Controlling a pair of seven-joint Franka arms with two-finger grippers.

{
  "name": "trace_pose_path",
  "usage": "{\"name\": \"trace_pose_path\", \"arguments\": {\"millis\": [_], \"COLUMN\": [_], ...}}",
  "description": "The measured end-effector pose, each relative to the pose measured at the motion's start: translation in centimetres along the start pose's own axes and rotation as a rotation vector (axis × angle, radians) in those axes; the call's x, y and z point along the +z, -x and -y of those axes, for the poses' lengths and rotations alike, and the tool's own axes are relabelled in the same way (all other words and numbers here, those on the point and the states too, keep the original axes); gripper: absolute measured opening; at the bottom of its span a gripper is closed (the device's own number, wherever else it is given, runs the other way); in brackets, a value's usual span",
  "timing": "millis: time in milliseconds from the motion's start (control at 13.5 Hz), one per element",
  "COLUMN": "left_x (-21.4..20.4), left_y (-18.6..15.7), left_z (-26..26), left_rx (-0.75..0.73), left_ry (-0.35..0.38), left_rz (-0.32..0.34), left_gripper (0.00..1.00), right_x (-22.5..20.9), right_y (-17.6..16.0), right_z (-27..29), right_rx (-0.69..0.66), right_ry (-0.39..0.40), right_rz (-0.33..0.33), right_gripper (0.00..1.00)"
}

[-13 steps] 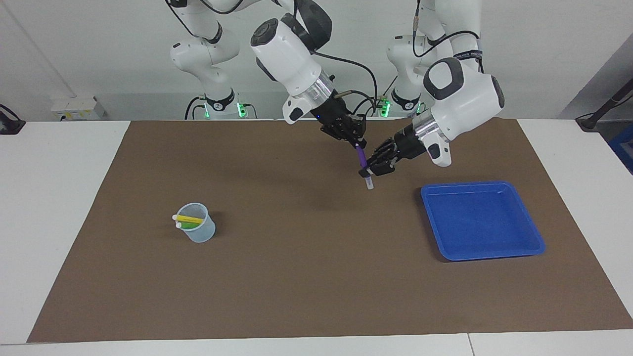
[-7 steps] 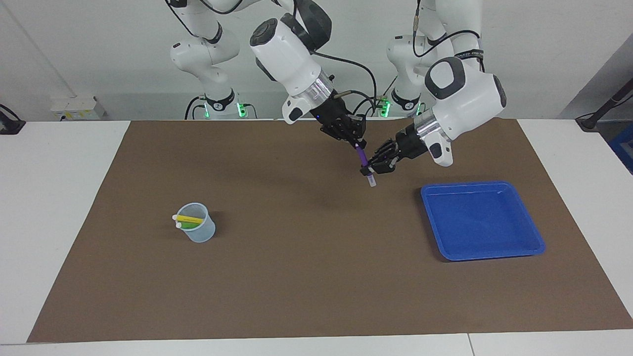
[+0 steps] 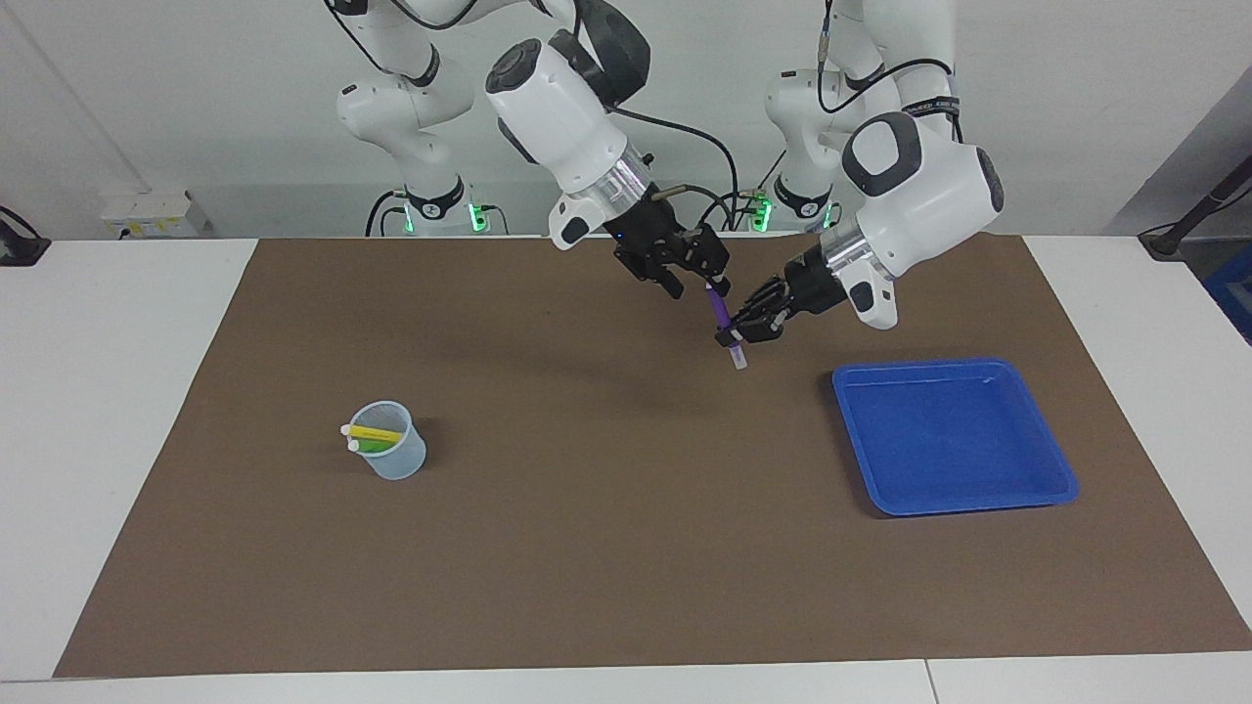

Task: Right arm passes pens to left for tray arrangement
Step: 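Grasp the purple pen with the left gripper while the right gripper releases, then lower the purple pen into the blue tray with the left gripper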

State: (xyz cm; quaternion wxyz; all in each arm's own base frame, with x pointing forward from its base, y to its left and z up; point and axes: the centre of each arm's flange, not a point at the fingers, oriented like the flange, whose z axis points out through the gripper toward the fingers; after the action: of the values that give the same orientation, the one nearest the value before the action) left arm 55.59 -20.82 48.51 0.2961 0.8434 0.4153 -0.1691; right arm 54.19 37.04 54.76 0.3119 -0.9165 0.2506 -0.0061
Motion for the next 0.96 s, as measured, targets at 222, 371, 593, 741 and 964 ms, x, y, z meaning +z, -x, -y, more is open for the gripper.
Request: {"name": "trace_pose_path", "arguments": {"millis": [222,371,593,741,964], "left_x": [-1.5,-2.5,-4.4,-5.9,-7.6], "left_y": [-2.7,-4.3,-6.9,-8.8,-13.1], "left_z": [1.6,2.5,3.7,4.5,6.8], "left_rx": [0.253,0.417,0.639,0.758,0.891], "left_ry": [-0.13,-0.22,-0.336,-0.428,-0.487], "left_rz": [-0.1,-0.162,-0.23,-0.302,-0.383], "left_gripper": [0.18,0.18,0.18,0.18,0.18], "right_x": [-1.8,-3.9,-6.8,-8.9,-11.1], "right_y": [-3.0,-6.3,-11.7,-15.1,-19.9], "right_z": [-2.0,-4.4,-9.0,-12.3,-17.8], "right_rx": [-0.125,-0.235,-0.423,-0.566,-0.801], "right_ry": [0.087,0.138,0.246,0.314,0.425], "right_rz": [0.015,0.032,0.04,0.054,0.079], "right_gripper": [1.0,1.0,1.0,1.0,1.0]}}
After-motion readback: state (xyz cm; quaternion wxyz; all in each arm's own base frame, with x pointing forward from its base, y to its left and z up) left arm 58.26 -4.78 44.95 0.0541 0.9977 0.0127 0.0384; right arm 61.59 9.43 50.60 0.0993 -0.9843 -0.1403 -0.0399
